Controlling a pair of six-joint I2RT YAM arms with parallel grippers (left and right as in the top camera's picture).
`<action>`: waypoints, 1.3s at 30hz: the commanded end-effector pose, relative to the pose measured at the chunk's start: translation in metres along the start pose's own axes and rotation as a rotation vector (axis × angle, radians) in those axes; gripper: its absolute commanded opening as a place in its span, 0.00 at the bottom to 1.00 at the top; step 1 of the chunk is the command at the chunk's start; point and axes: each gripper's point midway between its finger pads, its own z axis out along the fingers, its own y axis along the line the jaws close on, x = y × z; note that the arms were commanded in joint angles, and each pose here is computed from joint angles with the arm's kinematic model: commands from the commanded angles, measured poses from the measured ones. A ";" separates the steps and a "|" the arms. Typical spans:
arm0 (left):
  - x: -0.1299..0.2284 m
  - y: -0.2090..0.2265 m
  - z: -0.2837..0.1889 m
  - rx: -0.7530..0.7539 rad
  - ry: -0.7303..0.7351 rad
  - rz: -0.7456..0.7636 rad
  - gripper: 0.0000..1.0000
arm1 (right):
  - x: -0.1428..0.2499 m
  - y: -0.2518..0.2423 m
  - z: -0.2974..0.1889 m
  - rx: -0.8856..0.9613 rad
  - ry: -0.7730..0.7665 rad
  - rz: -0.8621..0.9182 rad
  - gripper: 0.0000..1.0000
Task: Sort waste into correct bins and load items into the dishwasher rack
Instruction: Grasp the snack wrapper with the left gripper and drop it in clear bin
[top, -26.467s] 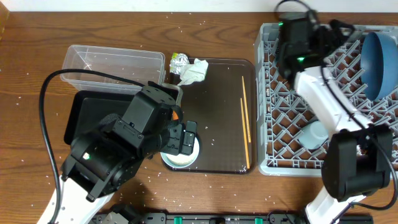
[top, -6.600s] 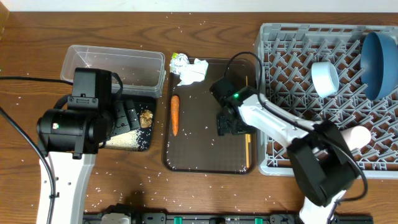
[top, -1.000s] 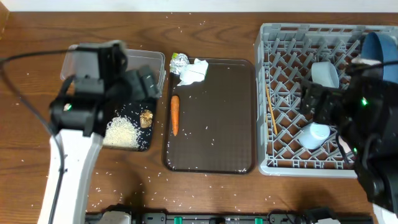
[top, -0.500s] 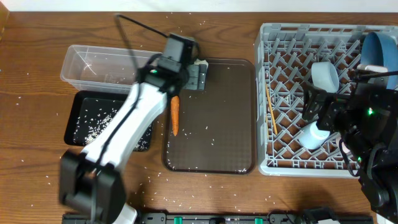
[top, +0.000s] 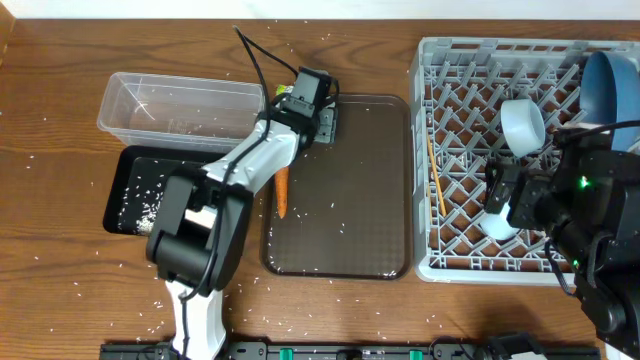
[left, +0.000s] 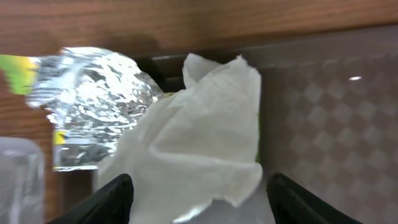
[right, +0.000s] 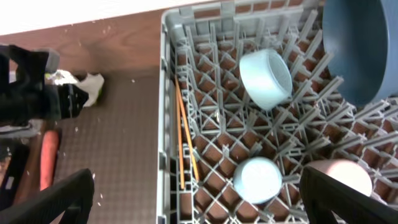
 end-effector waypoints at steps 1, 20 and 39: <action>0.005 0.004 0.011 -0.023 0.006 0.006 0.64 | 0.000 -0.004 -0.003 0.018 0.001 0.009 0.99; -0.046 0.021 -0.110 -0.051 -0.131 0.004 0.06 | 0.005 -0.005 -0.003 0.023 0.021 0.006 0.99; -0.014 0.147 -0.102 -0.302 0.006 -0.164 0.68 | 0.005 -0.005 -0.003 0.023 0.021 0.006 0.99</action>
